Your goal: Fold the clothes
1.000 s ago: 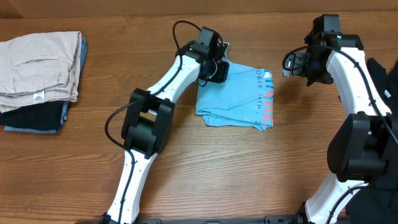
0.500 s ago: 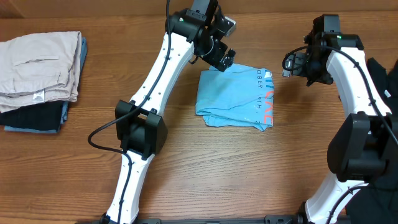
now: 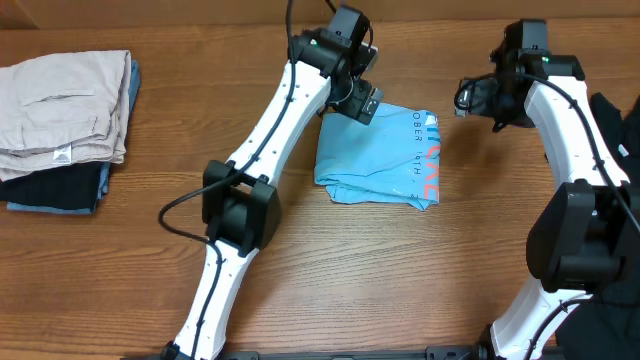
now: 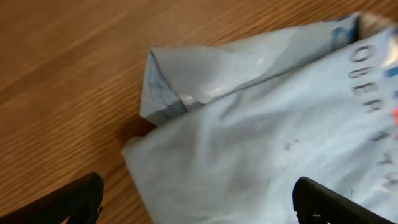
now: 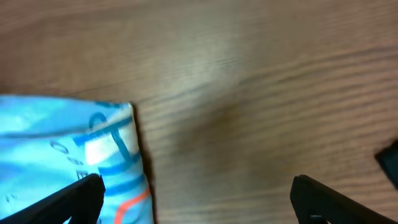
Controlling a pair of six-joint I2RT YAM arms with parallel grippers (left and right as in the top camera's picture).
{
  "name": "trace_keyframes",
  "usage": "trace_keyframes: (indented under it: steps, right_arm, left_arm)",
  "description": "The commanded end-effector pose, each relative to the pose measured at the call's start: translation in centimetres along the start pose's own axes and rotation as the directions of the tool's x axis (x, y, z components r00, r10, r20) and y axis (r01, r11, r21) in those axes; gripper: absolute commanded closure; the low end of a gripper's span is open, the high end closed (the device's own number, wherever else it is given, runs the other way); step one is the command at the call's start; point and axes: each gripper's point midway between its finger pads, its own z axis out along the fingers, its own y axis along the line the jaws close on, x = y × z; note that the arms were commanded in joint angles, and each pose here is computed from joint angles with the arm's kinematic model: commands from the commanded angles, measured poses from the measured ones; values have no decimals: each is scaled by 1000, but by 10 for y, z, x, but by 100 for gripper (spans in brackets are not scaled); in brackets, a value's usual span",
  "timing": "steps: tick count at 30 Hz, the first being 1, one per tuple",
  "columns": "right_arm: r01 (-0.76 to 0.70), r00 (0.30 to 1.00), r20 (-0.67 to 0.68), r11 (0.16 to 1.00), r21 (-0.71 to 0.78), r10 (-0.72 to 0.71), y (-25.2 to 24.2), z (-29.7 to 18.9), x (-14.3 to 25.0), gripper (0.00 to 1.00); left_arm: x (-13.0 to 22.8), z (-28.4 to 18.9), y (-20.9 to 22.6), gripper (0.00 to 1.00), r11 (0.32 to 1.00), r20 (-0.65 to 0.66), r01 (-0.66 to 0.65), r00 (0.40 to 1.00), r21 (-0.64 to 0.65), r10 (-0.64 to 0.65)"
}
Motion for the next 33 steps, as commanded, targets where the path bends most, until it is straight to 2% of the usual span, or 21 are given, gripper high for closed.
trace_keyframes:
  steps: [1, 4, 7, 10, 13, 15, 17, 19, 20, 24, 26, 28, 33]
  right_arm:
    - [-8, 996, 91, 1000, -7, 9, 0, -24, -20, 0]
    - [-8, 996, 91, 1000, -7, 9, 0, -24, -20, 0]
    - [-8, 996, 92, 1000, -7, 8, 1, -24, -21, 0]
    - [-8, 996, 91, 1000, -7, 8, 1, -24, -20, 0]
    - [-8, 996, 91, 1000, -7, 8, 1, -24, -20, 0]
    - [-8, 996, 91, 1000, -7, 8, 1, -24, -20, 0]
    - [-8, 996, 91, 1000, -7, 8, 1, -24, -20, 0]
    - [-8, 996, 91, 1000, -7, 8, 1, -24, -20, 0]
    - [-8, 996, 91, 1000, -7, 8, 1, -24, -20, 0]
    - [-8, 996, 91, 1000, -7, 8, 1, -24, -20, 0]
    - [-8, 996, 92, 1000, -7, 8, 1, -24, -21, 0]
    - [-8, 996, 91, 1000, -7, 8, 1, -24, -20, 0]
    - [-8, 996, 92, 1000, -7, 8, 1, -24, -21, 0]
  left_arm:
    - [32, 58, 8, 0, 997, -133, -76, 988, 3, 76]
    - [55, 74, -7, 0, 962, -190, -230, 948, 150, 257]
    - [52, 74, -7, 0, 936, -167, -313, 926, 162, 339]
    - [54, 82, -7, 0, 926, -167, -337, 916, 168, 364]
    - [57, 89, 3, 0, 933, -193, -339, 914, 122, 357]
    - [53, 75, 4, 0, 943, -194, -318, 923, 98, 331]
    - [37, 52, 0, 0, 941, -143, -327, 931, 82, 336]
    - [25, 38, 0, 0, 924, -102, -379, 919, 47, 382]
    - [22, 37, 5, 0, 915, -109, -404, 909, -3, 402]
    - [12, 38, 3, 0, 883, -97, -466, 883, -63, 459]
    - [-2, 38, 6, 0, 842, -80, -523, 852, -134, 517]
    - [-6, 40, -3, 0, 791, -53, -603, 798, -104, 601]
    - [-18, 57, -8, 0, 718, 14, -691, 719, -84, 695]
